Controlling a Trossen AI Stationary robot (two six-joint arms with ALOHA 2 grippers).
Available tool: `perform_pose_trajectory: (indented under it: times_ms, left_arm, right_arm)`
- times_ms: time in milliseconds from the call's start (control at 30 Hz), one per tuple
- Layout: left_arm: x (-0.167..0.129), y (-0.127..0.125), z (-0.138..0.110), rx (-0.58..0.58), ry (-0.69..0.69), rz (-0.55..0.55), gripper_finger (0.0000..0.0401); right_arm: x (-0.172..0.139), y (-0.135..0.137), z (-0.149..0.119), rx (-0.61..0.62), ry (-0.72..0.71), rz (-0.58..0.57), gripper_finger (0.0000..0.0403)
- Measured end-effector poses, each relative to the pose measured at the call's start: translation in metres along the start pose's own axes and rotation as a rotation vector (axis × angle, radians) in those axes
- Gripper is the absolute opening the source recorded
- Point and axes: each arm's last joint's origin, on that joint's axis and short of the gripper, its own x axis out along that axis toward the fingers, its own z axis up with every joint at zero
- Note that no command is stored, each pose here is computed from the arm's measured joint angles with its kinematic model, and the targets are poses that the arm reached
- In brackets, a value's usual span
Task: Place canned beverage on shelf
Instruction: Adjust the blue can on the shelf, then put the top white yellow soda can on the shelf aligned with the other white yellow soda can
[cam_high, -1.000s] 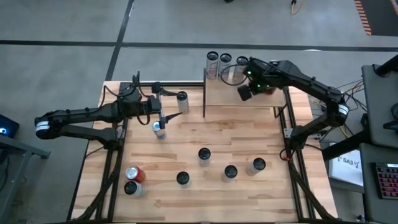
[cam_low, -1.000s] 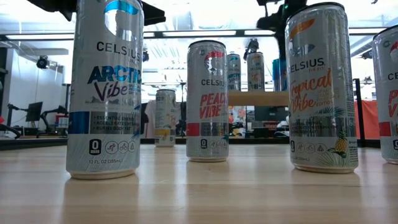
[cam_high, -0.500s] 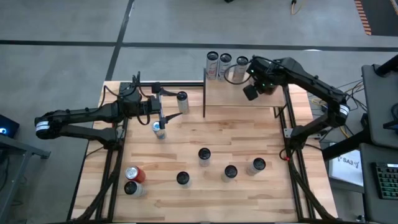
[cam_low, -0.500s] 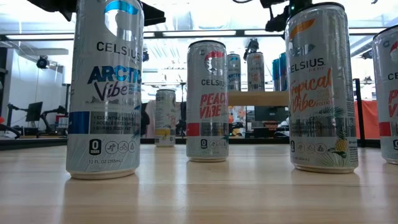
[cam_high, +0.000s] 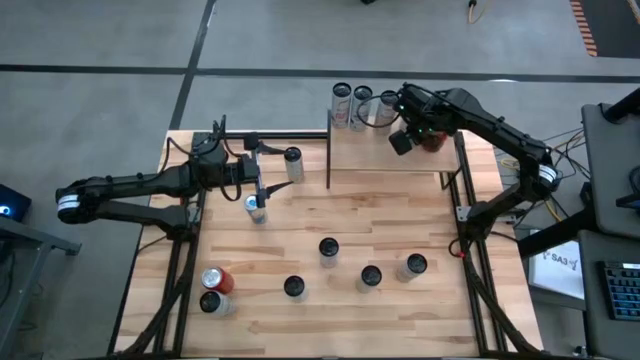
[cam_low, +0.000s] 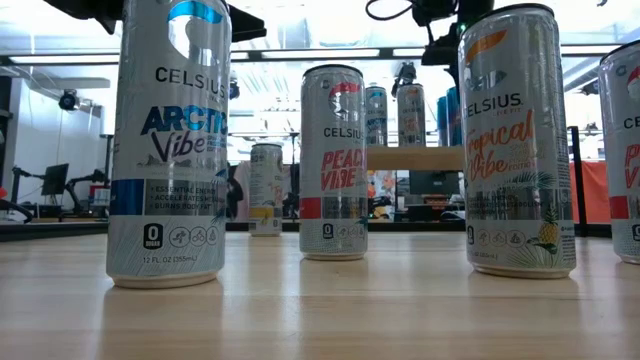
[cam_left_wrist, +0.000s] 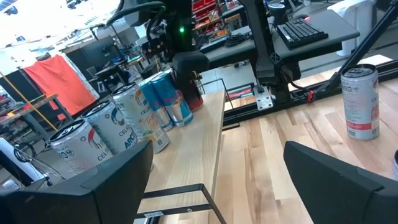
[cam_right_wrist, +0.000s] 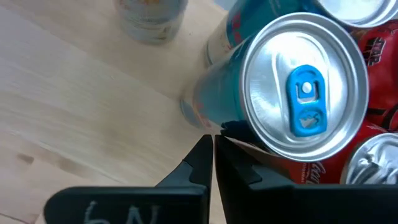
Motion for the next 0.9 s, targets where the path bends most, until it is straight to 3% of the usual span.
perform_pose_trajectory:
  times_ms: [333,533,767,900]
  left_arm:
    - [0.000,0.000,0.000,0.000,0.001,0.000,0.0346]
    - [0.000,0.000,0.000,0.000,0.001,0.000,0.0346]
    - [0.000,-0.001,-0.002,-0.023,0.016,-0.009,0.0346]
    - [0.000,-0.001,-0.002,-0.101,0.018,-0.009,0.0346]
  right_arm:
    - [0.000,0.001,0.000,0.003,0.002,0.009,0.0009]
    - [-0.022,0.006,-0.007,-0.002,-0.046,0.111,0.0009]
    - [-0.059,0.027,-0.034,-0.075,-0.270,0.302,0.0009]
    - [-0.071,0.042,-0.049,-0.142,-0.444,0.427,0.0009]
